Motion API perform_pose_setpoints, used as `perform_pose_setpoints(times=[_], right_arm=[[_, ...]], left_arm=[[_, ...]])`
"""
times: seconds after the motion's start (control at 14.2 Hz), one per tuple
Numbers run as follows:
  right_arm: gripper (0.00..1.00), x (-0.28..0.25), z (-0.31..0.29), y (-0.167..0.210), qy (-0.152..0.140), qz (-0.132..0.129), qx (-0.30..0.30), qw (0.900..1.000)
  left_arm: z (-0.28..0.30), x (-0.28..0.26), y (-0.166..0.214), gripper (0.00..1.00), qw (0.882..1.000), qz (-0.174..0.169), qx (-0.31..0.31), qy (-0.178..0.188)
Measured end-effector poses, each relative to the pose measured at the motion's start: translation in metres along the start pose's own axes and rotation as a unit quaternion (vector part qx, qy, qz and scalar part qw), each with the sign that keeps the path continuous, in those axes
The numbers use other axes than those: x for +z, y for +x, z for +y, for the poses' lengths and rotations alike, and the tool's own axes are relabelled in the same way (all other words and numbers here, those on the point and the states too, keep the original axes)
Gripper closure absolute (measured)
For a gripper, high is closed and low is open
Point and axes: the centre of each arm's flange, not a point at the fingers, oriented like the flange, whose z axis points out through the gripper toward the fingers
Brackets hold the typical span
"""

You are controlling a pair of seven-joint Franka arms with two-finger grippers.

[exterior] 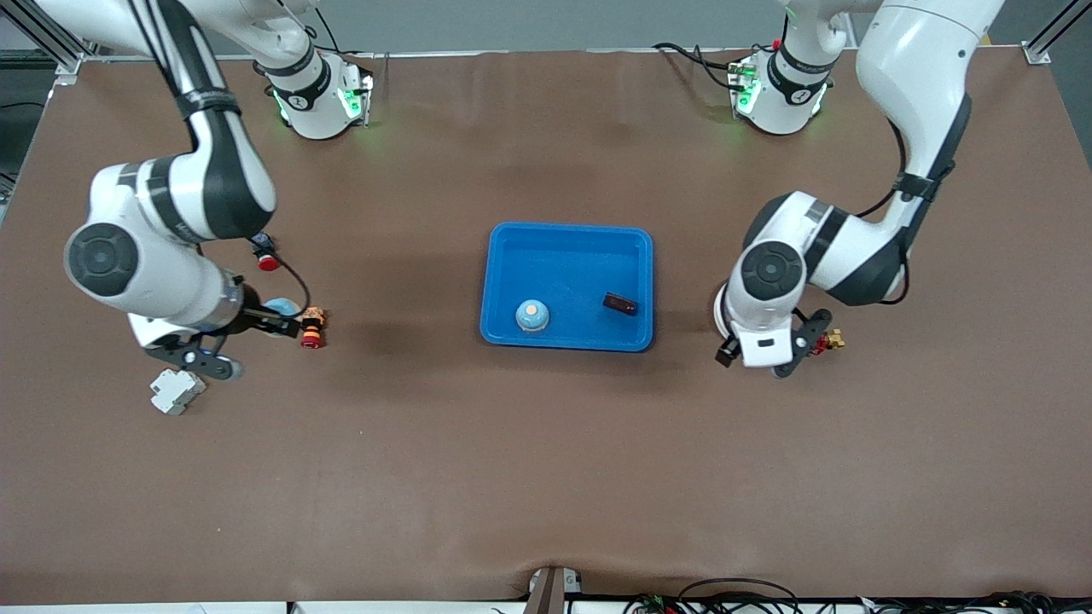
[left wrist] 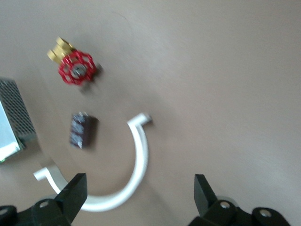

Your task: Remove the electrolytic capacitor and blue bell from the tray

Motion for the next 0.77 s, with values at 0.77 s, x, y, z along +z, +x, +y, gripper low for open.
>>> perform_pose_setpoints(times=[0.77], right_arm=[[0.36, 0.091, 0.11, 0.003, -0.012, 0.058, -0.069, 0.996]], left_arm=[[0.065, -0.004, -0.112, 0.0, 0.998, -0.015, -0.054, -0.033]])
